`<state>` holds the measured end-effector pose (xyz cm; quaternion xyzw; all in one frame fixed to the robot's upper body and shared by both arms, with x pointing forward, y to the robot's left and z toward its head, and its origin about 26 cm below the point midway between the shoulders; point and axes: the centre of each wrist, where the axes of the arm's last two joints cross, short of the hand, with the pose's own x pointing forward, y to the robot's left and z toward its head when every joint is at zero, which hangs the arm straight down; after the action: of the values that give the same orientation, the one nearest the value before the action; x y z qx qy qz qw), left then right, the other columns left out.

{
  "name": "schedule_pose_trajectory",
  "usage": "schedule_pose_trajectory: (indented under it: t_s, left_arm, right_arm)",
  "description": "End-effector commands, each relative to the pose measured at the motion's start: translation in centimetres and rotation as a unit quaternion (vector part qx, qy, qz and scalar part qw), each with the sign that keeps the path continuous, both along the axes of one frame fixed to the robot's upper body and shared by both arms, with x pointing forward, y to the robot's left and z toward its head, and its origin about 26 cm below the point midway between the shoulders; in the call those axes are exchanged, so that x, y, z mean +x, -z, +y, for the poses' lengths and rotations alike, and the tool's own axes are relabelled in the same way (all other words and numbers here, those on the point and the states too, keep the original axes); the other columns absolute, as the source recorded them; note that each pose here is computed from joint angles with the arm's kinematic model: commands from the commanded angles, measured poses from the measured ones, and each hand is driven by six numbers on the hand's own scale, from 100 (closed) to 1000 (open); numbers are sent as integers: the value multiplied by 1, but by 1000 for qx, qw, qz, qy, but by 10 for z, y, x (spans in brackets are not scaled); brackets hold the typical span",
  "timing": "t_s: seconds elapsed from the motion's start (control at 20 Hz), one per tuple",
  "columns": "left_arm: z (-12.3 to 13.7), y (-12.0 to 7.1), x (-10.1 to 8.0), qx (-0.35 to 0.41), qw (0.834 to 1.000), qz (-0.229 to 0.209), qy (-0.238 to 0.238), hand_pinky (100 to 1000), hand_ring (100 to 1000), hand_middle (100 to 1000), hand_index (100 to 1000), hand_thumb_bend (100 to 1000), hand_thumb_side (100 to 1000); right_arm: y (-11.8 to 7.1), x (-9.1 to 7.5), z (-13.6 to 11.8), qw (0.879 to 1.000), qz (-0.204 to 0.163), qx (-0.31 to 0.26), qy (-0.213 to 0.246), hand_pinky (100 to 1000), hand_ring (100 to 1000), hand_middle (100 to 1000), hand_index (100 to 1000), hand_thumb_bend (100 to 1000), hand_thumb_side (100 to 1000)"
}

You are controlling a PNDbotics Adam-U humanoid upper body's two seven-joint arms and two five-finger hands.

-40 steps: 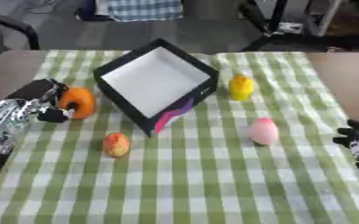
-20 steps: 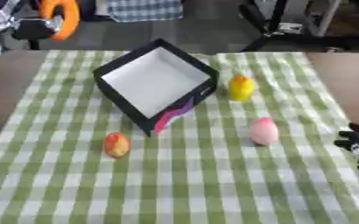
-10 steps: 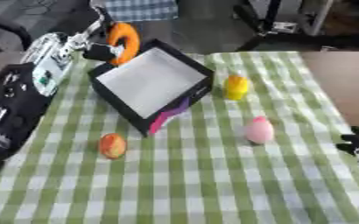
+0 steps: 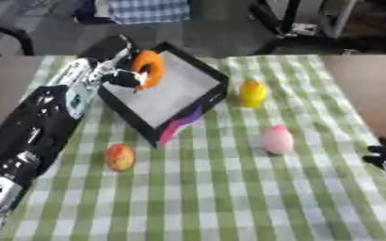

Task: Pick up objects on the table and place them in the box.

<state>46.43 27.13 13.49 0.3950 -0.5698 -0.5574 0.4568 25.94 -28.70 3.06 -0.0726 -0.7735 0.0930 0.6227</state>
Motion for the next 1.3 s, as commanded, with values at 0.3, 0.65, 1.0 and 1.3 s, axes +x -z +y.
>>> schedule_pose_trajectory:
  t_s: [0.3,0.65,1.0,1.3]
  left_arm:
    - [15,-40,-9,2,1000,-21,22,753,639,703,949,709,713]
    - [43,-75,-32,11,997,-43,61,760,635,699,921,566,660]
    - [87,-84,-76,36,994,-36,100,762,628,686,860,502,603]
    - [89,-67,-111,25,992,25,122,765,634,690,843,465,577]
  right_arm:
    - [-7,3,-2,1000,-12,-4,-1,884,714,704,847,100,644]
    - [-7,3,-4,1000,-13,-7,4,884,713,704,847,100,643]
    - [-8,4,-6,1000,-17,-9,13,884,714,704,848,100,643]
    - [-9,4,-8,1000,-20,-10,21,884,714,704,848,100,642]
